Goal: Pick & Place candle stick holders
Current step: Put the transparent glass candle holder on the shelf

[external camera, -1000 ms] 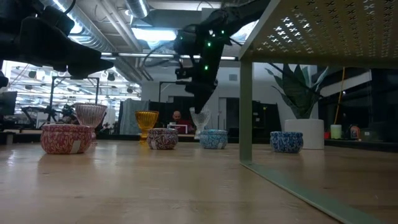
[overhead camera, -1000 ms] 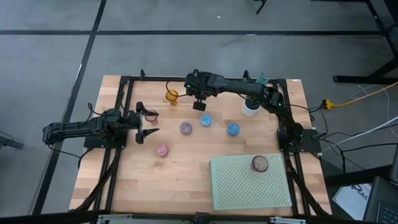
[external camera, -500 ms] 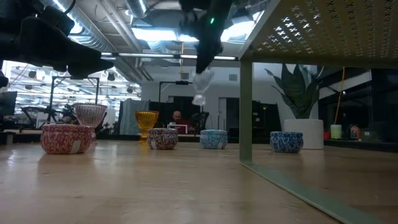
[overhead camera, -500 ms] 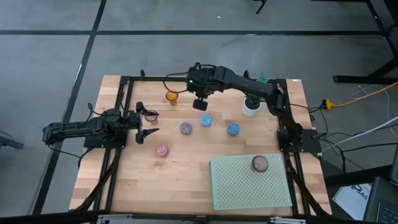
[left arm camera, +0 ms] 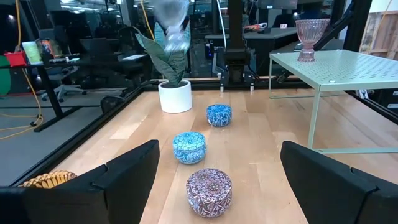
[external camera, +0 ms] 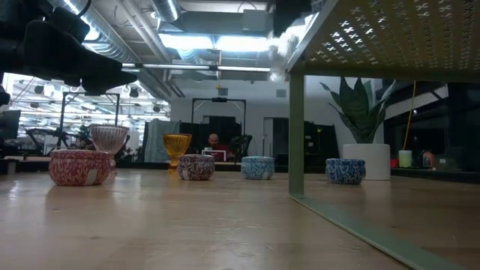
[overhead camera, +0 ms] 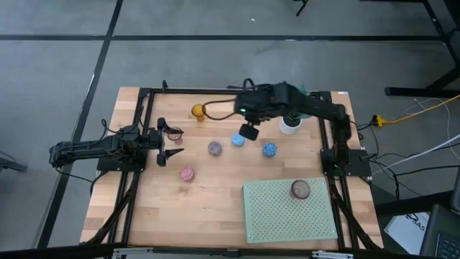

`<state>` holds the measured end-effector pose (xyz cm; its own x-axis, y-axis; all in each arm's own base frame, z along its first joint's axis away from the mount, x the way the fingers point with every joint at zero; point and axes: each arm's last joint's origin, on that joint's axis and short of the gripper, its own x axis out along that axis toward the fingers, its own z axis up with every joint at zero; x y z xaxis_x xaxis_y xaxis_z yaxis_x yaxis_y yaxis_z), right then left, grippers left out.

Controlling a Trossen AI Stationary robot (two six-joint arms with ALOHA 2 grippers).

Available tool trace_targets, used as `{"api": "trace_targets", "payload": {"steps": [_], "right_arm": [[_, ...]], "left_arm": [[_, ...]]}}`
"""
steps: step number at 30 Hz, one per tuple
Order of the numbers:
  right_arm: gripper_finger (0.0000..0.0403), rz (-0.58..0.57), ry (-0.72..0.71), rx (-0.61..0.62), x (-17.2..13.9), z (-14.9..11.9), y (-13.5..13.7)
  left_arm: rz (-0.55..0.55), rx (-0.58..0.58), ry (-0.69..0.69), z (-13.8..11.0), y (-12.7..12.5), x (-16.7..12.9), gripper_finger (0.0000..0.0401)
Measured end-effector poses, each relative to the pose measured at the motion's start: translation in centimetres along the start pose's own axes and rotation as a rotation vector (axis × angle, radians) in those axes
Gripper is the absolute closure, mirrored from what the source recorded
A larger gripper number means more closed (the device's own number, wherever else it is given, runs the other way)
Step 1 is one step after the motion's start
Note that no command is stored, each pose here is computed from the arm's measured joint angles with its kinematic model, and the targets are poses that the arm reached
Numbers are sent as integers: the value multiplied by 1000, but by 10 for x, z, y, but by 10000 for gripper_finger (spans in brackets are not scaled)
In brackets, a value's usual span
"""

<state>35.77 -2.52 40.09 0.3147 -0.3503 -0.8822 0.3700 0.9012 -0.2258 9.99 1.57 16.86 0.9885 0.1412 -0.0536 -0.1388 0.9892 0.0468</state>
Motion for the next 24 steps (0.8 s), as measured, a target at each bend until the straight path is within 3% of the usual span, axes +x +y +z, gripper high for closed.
{"api": "trace_targets", "payload": {"steps": [3, 12, 24], "right_arm": [[386, 14, -28, 47, -24, -19, 2], [386, 17, 59, 158, -42, -100, 3], [386, 166, 66, -77, -64, -193, 2]], "left_arm": [[0, 0, 0, 0, 0, 0, 67], [0, 0, 0, 0, 0, 0, 67], [0, 0, 0, 0, 0, 0, 67]]}}
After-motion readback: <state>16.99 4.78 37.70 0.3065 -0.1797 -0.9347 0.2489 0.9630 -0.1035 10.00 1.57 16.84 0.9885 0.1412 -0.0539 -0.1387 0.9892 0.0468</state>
